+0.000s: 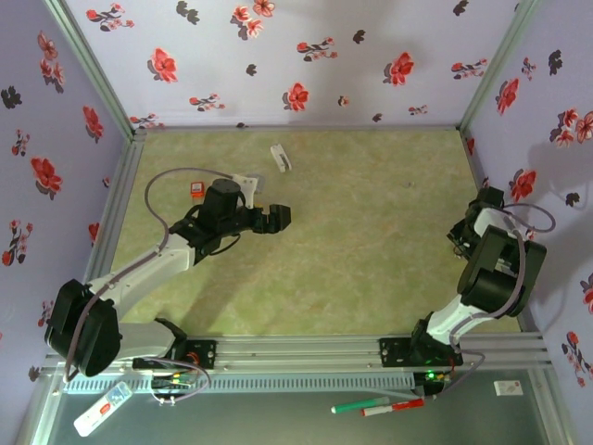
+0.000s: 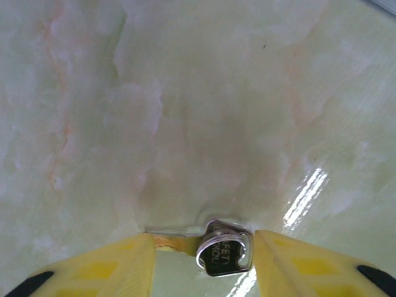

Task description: Unlock with the key

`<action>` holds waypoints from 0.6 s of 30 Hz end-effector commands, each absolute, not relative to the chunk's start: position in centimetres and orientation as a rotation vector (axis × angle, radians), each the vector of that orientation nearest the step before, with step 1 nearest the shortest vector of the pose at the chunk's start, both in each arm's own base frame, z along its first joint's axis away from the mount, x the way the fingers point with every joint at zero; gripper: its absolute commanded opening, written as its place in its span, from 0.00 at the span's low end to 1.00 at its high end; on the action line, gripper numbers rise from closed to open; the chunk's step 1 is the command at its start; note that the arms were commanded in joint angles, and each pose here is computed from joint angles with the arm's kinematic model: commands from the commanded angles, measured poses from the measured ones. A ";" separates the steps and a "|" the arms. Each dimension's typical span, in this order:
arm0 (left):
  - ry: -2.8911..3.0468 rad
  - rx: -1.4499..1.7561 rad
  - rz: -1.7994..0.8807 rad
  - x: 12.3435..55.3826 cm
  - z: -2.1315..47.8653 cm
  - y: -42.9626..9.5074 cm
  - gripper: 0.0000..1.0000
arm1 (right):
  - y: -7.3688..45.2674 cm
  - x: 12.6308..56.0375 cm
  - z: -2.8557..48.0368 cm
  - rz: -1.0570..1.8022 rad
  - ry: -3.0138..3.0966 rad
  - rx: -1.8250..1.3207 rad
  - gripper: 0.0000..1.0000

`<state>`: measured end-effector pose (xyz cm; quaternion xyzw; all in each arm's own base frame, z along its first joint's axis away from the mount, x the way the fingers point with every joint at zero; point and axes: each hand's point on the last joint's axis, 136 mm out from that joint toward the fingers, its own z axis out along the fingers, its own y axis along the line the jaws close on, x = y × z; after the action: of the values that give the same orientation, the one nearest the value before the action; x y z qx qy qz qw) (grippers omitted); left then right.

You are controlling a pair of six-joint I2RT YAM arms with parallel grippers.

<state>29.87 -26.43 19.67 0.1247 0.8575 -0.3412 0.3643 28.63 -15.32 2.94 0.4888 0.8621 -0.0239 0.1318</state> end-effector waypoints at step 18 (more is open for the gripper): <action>2.257 0.304 -0.816 30.8 18.4 -26.5 1.00 | -14.4 28.0 0.7 -0.038 2.553 1.441 0.20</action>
<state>30.40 -26.36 18.04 0.1183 0.8700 -0.3238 0.3524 29.14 -15.30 1.97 0.4876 0.8631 -0.0169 0.1304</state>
